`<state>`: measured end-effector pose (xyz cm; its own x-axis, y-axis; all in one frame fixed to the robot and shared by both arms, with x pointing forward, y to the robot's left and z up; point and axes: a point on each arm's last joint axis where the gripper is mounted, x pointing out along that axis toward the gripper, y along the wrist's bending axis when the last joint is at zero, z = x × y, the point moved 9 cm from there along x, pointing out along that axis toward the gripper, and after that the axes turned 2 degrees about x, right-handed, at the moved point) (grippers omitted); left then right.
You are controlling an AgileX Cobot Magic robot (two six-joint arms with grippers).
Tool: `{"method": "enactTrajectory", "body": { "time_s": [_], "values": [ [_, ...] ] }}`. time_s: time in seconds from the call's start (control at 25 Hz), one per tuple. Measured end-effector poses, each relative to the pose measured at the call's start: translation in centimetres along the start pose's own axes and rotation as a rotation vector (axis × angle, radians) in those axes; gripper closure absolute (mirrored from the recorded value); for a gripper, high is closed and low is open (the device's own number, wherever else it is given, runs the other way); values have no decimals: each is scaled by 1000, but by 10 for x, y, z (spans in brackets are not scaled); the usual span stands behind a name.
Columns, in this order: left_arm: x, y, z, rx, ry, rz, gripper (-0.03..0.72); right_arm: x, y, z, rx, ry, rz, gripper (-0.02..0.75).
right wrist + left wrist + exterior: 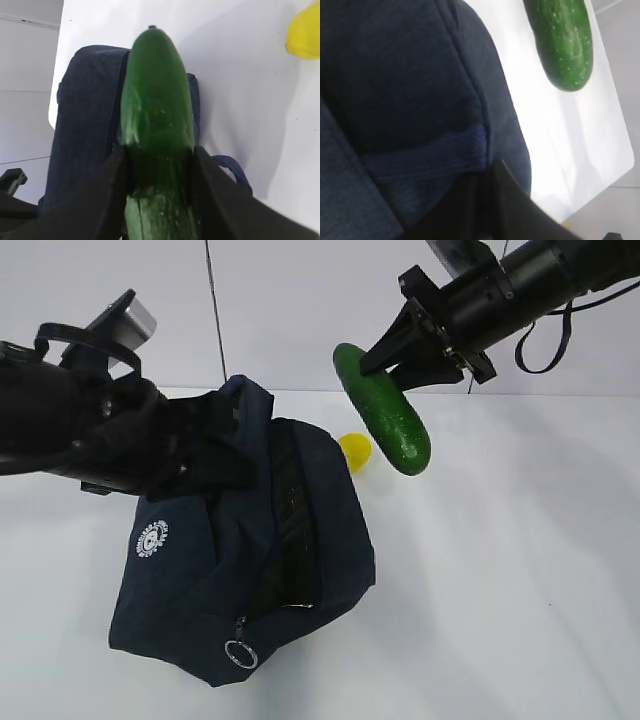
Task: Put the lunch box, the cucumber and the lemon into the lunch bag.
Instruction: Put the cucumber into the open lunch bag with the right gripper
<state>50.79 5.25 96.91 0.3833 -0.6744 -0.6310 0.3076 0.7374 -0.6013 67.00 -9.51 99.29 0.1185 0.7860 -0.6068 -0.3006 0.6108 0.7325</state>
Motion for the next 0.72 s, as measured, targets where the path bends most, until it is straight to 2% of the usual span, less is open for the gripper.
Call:
{"method": "enactTrajectory", "body": {
  "time_s": [0.16,0.4,0.6,0.72],
  "values": [
    [0,-1,2,-21,-13,-5,678,2,14,-4,-23,10,1,435],
    [0,-1,3,-24,-14,-6,678,5,35,-23,-116,61,-54,435],
    [0,-1,2,-25,-11,-8,678,-5,59,-49,-112,63,27,435],
    [0,-2,-1,-25,3,-14,678,3,57,-65,-70,95,56,435]
  ]
}}
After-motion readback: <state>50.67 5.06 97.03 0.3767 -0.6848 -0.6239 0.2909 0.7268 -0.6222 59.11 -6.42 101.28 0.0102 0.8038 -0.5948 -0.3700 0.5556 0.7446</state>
